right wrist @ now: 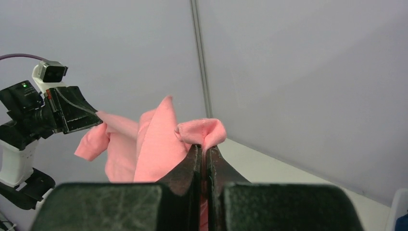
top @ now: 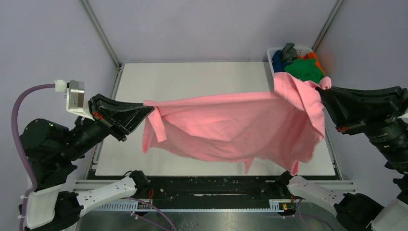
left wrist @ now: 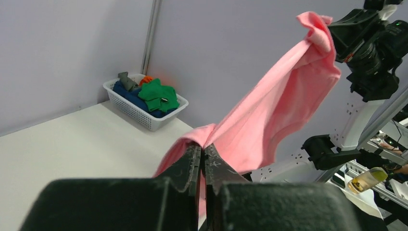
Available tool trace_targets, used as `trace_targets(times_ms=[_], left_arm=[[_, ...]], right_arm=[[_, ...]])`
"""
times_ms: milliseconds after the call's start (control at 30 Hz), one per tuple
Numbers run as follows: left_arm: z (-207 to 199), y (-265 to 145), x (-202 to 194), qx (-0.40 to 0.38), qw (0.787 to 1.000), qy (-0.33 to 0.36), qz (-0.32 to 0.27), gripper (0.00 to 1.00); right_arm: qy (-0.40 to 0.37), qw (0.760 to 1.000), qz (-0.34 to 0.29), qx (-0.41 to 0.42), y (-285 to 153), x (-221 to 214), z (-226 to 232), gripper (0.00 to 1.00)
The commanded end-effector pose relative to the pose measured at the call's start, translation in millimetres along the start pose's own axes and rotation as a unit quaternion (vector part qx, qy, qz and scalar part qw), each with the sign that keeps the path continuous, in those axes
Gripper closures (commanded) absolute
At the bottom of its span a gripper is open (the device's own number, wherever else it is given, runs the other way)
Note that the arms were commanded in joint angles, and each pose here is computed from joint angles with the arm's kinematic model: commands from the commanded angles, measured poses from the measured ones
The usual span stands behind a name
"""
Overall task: Fold and stack the t-shirts
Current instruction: Flatten out the tshirt
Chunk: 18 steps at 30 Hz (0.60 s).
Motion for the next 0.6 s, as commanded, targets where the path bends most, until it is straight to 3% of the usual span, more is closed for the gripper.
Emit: trace_targets(times_ms=[0,100,167,300,367,500,567], left_arm=[[9,10,12,0.039,0.999,0.019,-0.030,1.00],[41,23,4,0.133,0.990,0.023,-0.037,1.00],[70,31,-4,0.221,0.974,0.028,-0.044,0.99],[145,40,-46,0.423,0.904,0.051,-0.030,0.90],[182,49,-76,0.481,0.876,0.046,0.012,0.90],[275,65,-121,0.530,0.844,-0.023,0.079,0.98],[325,75,-129,0.547,0.832,-0.046,0.088,0.94]], right_arm=[[-0.051,0.996,0.047,-0.048,23,-13,-18,1.00],[-0.086,0.984,0.093,-0.128,46,-39,-43,1.00],[-0.117,0.967,0.126,-0.189,62,-63,-61,1.00],[-0.183,0.916,0.192,-0.300,96,-131,-95,1.00],[-0.180,0.909,0.231,-0.296,111,-175,-104,1.00],[-0.115,0.921,0.285,-0.237,146,-286,-127,1.00],[-0.112,0.909,0.327,-0.232,162,-344,-139,1.00]])
Point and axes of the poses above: each gripper's point midway between its finger pads, its own y axis out along the fingers, its own z axis along the line the jaws close on, x = y × z, the point moved 5 cm from there along -y, back along the fingers, and after that the axes turned 14 degrees about -y, right-handed, at the moved point
